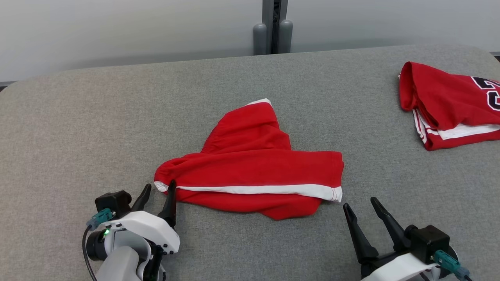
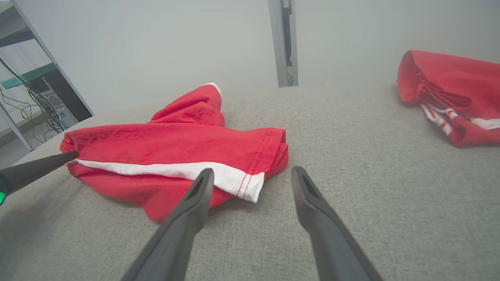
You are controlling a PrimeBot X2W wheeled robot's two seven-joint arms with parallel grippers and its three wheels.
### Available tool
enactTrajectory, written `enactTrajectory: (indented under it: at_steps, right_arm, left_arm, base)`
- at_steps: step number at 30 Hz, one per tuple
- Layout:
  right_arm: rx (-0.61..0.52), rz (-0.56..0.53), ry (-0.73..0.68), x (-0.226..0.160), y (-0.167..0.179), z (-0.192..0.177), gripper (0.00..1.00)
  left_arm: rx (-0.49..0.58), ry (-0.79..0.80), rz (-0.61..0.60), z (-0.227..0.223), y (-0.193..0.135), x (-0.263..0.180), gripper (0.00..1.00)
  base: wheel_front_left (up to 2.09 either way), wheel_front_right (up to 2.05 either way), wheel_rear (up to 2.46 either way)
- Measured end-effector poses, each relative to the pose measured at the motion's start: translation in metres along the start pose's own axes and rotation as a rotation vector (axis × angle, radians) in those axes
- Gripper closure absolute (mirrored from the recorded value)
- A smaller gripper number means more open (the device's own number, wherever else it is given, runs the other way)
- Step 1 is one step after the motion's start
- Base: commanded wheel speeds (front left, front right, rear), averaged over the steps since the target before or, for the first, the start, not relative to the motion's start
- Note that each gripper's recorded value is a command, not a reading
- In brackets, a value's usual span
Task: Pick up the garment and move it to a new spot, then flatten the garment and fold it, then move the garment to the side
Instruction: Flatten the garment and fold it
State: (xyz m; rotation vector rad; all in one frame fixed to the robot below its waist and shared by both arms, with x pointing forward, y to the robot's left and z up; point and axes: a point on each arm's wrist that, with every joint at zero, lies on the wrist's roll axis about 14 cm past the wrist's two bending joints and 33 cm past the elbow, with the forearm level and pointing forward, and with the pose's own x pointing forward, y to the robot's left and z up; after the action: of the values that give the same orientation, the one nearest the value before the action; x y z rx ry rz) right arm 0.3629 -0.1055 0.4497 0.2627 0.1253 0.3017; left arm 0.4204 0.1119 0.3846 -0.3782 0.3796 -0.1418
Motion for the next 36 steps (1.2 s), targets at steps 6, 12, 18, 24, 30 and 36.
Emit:
enactTrajectory:
  at_steps: [6, 12, 18, 24, 30, 36]
  right_arm:
    - [-0.004, 0.007, -0.006, 0.001, 0.001, 0.002, 0.0]
    - [-0.005, 0.016, -0.008, 0.002, 0.004, 0.003, 0.0]
    - [-0.004, 0.02, -0.008, 0.001, 0.006, 0.003, 0.0]
    - [-0.007, 0.016, -0.008, 0.0, 0.004, 0.003, 0.0]
    - [-0.014, 0.004, -0.004, -0.002, -0.002, 0.003, 0.0]
    - [-0.016, -0.006, -0.003, -0.002, -0.005, 0.003, 0.0]
  left_arm:
    - [-0.047, -0.001, -0.018, 0.0, -0.008, -0.001, 0.44]
    - [-0.059, -0.049, 0.011, 0.015, 0.008, -0.005, 0.0]
    - [-0.069, -0.054, 0.063, 0.009, 0.022, -0.015, 0.0]
    - [-0.067, -0.018, 0.061, -0.004, 0.019, -0.016, 0.0]
    - [-0.065, -0.02, 0.037, 0.0, 0.009, -0.007, 0.0]
    - [-0.06, -0.02, 0.019, 0.0, 0.004, -0.003, 0.0]
  base:
    - [0.0, 0.0, 0.0]
    - [0.0, 0.0, 0.0]
    - [0.0, 0.0, 0.0]
    - [0.0, 0.0, 0.0]
    - [0.0, 0.0, 0.0]
    - [0.0, 0.0, 0.0]
